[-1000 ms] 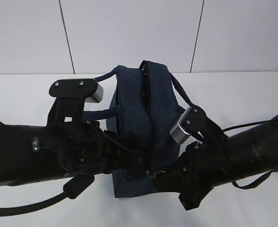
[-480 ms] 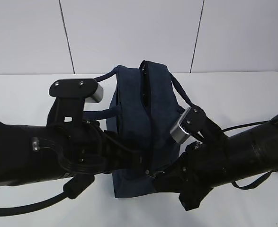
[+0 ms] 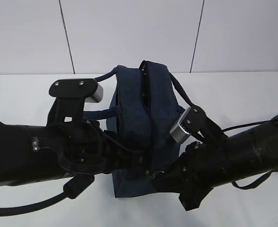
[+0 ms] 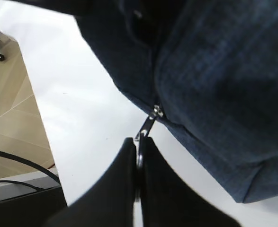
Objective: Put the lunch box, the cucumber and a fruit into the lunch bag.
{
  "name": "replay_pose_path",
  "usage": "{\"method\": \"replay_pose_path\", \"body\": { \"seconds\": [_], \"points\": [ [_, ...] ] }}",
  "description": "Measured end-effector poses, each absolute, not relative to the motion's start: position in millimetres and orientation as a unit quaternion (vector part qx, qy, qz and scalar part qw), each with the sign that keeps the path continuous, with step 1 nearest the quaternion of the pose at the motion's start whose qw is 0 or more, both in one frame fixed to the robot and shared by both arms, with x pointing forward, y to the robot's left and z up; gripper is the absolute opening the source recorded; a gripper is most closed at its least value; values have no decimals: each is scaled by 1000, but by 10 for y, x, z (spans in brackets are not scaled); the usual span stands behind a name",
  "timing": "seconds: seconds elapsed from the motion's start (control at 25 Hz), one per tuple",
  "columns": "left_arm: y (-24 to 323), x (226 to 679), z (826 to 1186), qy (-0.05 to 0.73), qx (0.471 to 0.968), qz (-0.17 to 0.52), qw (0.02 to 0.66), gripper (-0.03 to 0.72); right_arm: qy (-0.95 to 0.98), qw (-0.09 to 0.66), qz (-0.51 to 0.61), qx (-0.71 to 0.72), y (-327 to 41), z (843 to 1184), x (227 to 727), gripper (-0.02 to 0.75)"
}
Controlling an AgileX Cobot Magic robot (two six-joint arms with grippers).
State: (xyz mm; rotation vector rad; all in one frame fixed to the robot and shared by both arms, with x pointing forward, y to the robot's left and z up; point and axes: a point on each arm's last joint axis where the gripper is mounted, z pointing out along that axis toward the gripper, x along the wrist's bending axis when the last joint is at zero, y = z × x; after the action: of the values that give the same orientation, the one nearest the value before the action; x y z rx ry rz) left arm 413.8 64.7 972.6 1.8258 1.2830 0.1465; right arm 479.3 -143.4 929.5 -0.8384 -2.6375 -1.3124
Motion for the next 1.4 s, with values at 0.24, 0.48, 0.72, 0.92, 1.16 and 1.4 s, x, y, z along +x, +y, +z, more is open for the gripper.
{"method": "replay_pose_path", "body": {
  "seconds": [0.24, 0.48, 0.72, 0.92, 1.16, 1.4],
  "points": [
    [647, 4138, 9726, 516, 734, 59, 437, 3, -859, 27, -437, -266, -1439, 9392, 4780, -13],
    [640, 4146, 9691, 517, 736, 61, 433, 3, -859, 20, -441, -259, -1443, 9445, 4768, -13],
    [640, 4154, 9685, 518, 735, 64, 433, 2, -860, 23, -440, -259, -1444, 9443, 4764, -13],
    [641, 4155, 9685, 518, 734, 65, 434, 3, -857, 22, -442, -263, -1448, 9480, 4755, -13],
    [642, 4158, 9687, 519, 733, 66, 435, 2, -857, 11, -447, -257, -1456, 9554, 4741, -13],
    [642, 4161, 9689, 519, 733, 68, 435, 2, -857, 11, -447, -258, -1458, 9559, 4739, -13]
  ]
}}
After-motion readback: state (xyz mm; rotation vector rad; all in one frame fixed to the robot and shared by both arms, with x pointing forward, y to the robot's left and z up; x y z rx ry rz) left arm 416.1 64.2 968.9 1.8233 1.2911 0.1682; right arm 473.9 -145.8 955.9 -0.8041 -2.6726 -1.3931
